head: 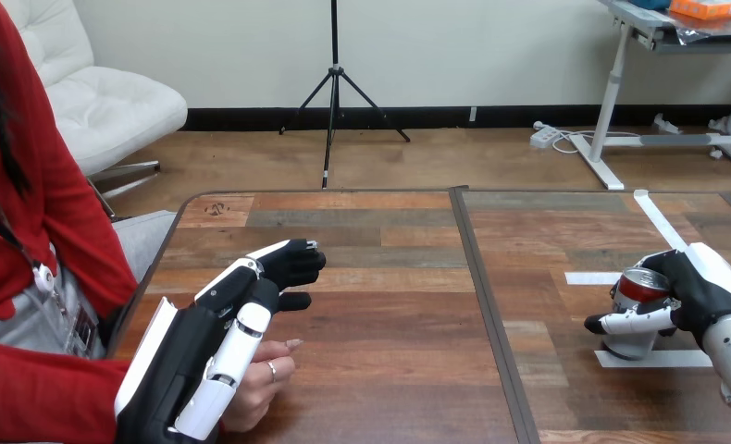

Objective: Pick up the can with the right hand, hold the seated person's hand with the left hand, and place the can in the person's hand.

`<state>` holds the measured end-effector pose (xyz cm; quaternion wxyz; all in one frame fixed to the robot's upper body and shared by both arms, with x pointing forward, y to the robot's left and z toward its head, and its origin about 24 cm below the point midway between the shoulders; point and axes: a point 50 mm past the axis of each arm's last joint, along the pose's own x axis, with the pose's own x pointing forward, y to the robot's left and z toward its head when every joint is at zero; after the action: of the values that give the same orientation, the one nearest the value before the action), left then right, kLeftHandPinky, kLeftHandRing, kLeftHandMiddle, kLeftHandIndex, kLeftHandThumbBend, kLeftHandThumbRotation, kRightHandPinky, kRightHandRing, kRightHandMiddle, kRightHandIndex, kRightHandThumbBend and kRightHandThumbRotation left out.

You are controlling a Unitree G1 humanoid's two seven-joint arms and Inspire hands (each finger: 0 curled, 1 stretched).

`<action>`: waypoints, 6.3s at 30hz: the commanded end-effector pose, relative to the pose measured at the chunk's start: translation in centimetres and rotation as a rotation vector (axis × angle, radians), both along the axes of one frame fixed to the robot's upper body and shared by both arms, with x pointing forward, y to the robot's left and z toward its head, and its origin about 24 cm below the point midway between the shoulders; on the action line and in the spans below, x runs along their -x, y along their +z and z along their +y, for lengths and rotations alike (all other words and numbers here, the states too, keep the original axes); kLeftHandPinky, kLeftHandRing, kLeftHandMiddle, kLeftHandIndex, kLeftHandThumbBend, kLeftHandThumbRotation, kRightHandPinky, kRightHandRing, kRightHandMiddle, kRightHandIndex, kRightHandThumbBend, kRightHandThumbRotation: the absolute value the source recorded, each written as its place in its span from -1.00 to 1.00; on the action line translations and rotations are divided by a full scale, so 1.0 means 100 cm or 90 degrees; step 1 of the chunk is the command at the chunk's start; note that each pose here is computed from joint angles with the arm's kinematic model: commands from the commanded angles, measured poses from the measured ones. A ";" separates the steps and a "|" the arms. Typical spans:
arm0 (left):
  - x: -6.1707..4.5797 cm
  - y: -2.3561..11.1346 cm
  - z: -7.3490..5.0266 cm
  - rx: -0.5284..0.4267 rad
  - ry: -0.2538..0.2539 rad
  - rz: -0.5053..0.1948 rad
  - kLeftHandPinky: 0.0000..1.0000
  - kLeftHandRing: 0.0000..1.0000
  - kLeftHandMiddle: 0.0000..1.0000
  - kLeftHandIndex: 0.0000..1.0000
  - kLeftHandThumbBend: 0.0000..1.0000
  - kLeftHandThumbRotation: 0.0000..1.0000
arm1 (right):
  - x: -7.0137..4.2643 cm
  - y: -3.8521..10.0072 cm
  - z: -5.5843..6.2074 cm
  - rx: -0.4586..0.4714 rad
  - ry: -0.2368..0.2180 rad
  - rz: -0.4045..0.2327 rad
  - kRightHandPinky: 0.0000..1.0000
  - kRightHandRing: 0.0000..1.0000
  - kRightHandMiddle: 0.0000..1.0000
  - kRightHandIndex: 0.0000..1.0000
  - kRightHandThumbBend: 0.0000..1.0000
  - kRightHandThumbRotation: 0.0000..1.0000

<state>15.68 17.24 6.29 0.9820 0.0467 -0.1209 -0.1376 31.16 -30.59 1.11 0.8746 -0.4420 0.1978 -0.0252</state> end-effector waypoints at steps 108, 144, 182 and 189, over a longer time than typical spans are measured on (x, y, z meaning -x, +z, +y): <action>-0.022 0.035 0.037 -0.191 0.133 -0.144 0.18 0.44 0.48 0.41 -0.01 0.04 | -0.024 0.080 0.035 -0.008 0.234 -0.162 0.05 0.16 0.23 0.27 0.91 -0.69; -0.022 0.034 0.035 -0.190 0.132 -0.140 0.20 0.43 0.47 0.40 -0.02 0.11 | -0.010 0.083 0.024 0.039 0.287 -0.027 0.40 0.46 0.49 0.50 1.00 -0.19; -0.022 0.033 0.036 -0.189 0.134 -0.140 0.22 0.44 0.47 0.40 0.06 0.22 | -0.001 0.092 -0.002 0.066 0.274 0.062 0.44 0.54 0.57 0.56 1.00 -0.31; -0.022 0.033 0.036 -0.189 0.132 -0.143 0.21 0.43 0.47 0.40 0.06 0.21 | 0.000 0.092 -0.005 0.080 0.271 0.076 0.44 0.56 0.59 0.57 1.00 -0.36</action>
<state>17.45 21.00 8.96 0.9588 0.2168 -0.1787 -0.0416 30.54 -30.87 7.74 0.8228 -0.5040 0.1824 0.1889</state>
